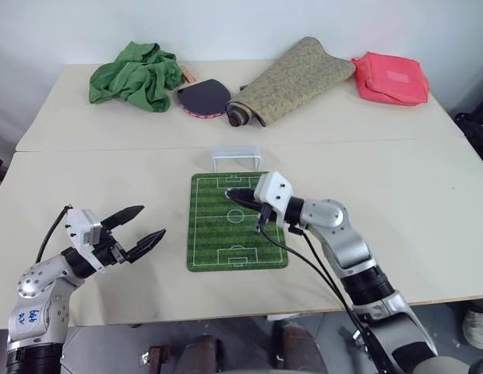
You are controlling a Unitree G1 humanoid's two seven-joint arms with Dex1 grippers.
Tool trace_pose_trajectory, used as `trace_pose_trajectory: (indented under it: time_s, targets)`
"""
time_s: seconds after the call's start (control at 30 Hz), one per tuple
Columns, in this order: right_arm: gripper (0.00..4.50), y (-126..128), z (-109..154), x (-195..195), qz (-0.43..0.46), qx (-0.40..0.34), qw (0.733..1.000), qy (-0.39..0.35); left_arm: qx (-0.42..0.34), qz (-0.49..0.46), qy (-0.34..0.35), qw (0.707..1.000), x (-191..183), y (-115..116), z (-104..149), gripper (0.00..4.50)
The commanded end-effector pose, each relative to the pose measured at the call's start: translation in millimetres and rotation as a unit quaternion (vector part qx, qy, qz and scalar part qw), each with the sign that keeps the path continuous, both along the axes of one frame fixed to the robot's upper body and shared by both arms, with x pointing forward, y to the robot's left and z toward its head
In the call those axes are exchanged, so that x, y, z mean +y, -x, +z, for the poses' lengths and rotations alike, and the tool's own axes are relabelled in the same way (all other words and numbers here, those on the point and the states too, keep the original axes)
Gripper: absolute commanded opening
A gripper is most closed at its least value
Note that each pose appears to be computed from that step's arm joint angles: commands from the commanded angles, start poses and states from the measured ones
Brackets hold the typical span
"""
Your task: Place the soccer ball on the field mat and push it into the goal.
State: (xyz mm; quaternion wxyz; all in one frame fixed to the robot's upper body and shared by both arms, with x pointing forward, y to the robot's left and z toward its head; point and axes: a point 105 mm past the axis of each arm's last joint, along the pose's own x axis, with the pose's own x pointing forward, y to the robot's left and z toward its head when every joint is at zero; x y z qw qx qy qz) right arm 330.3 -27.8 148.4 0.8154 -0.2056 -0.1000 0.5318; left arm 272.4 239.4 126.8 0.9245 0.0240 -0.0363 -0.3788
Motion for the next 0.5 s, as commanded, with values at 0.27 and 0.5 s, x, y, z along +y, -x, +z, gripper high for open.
trace_pose_trajectory:
  time_s: [0.27,0.5]
  targets:
    - [0.06,49.5,11.4,-81.0,0.042,-0.034,0.998,-0.043,-0.043,-0.008,-0.006,0.999,1.2,-2.2,21.4,4.5]
    - [0.06,76.0,10.9,-148.2,-0.034,-0.003,0.999,-0.026,-0.05,0.011,-0.077,0.996,12.8,-7.7,12.8,4.5]
